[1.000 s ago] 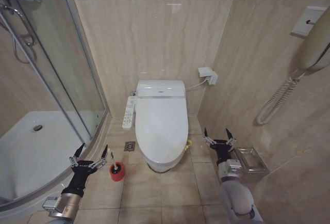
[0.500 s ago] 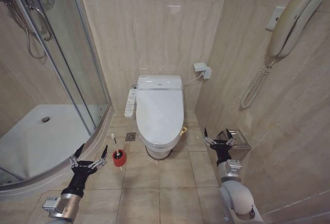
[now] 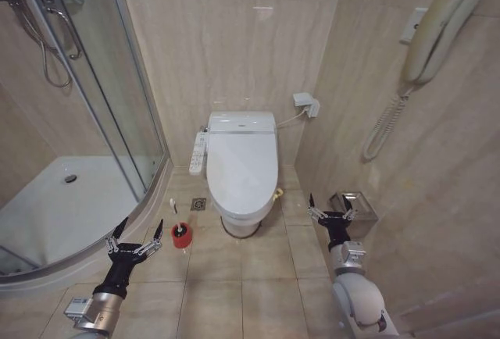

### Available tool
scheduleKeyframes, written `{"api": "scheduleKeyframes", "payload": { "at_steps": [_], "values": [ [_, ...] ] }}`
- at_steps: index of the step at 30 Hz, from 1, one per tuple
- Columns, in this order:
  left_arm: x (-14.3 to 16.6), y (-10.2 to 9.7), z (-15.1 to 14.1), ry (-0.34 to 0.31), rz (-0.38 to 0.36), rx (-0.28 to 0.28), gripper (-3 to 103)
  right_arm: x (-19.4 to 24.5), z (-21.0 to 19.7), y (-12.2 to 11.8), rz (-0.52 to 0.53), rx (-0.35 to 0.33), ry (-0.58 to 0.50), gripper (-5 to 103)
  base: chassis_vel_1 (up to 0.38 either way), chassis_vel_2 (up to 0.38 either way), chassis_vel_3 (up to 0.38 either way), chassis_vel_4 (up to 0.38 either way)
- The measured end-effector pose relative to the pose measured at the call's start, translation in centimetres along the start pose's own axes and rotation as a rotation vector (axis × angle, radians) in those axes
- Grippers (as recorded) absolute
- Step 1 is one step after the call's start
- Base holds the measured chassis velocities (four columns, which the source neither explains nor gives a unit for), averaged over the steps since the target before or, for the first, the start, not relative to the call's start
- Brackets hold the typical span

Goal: Open the toilet lid, clean the toilet bowl with a toilet brush, close the toilet lid, and flush.

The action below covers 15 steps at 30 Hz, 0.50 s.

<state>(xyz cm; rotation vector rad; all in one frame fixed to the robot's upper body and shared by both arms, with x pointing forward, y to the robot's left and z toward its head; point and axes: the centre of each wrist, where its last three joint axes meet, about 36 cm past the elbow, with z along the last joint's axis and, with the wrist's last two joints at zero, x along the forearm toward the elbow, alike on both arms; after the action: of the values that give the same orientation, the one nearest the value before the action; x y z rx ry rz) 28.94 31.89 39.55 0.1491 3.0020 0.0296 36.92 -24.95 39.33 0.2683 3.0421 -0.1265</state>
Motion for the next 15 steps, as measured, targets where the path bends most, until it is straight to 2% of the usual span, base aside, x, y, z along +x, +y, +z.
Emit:
{"api": "scheduleKeyframes", "payload": {
  "at_steps": [6,15],
  "values": [
    [-0.01,0.00,-0.01,0.000,0.000,0.000,100,-0.01,0.00,0.00,0.000,0.000,0.000,100,0.027,-0.027,-0.034,0.021],
    [-0.02,0.00,-0.01,-0.001,0.000,0.000,100,-0.01,-0.01,0.00,0.000,0.000,0.000,100,0.007,0.052,-0.004,-0.068]
  ]
}}
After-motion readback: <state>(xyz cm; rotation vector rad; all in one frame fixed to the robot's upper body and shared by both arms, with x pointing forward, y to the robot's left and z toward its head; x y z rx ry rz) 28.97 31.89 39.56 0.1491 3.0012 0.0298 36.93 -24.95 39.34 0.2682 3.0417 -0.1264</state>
